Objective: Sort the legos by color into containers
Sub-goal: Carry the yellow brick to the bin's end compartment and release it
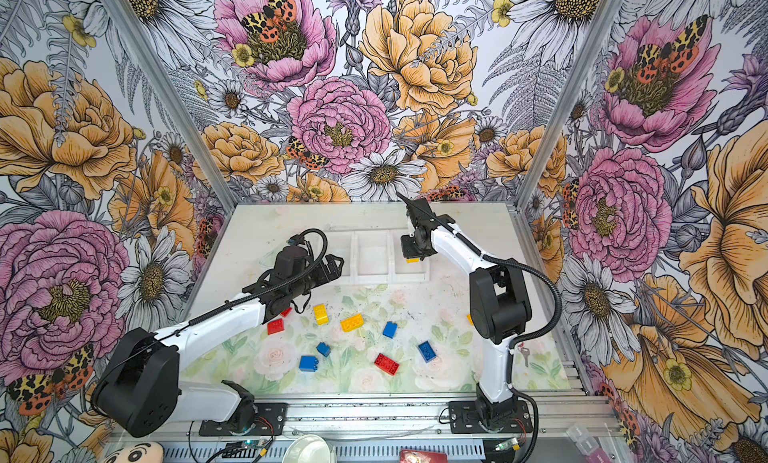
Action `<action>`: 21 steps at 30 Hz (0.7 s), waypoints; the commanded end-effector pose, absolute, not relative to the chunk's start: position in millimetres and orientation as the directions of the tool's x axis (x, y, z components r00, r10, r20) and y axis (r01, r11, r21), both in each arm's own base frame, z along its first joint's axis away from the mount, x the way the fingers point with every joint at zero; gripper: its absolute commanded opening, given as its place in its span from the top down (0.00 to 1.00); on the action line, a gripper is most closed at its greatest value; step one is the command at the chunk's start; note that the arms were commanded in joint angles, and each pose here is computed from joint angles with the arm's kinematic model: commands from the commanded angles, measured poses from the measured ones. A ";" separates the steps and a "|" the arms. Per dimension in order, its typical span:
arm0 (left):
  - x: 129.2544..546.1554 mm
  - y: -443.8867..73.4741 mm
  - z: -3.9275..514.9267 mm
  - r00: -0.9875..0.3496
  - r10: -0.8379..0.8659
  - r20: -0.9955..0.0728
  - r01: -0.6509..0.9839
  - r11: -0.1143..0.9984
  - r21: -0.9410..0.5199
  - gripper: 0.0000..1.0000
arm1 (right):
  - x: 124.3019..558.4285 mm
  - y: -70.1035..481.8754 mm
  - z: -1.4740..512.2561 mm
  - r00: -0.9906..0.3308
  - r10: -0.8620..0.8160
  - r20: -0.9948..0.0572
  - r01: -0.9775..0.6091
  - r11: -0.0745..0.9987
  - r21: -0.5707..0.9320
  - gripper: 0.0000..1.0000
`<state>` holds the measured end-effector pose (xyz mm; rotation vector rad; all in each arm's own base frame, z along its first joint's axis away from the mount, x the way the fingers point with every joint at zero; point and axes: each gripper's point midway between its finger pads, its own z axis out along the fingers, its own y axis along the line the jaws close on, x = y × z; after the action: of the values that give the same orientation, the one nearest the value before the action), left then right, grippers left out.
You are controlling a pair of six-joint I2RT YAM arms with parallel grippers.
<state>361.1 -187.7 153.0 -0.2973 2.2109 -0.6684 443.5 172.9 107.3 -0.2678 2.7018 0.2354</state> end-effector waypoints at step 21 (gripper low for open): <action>347.0 -170.8 152.7 -0.667 -0.370 -0.646 -0.017 0.875 -0.483 0.01 | 450.4 175.3 105.5 -0.889 -0.161 -0.430 -0.223 0.970 0.097 0.54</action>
<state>350.8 -180.0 155.3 -0.2820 2.2334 -0.6311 447.3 172.3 95.0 -0.2670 2.7215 0.2012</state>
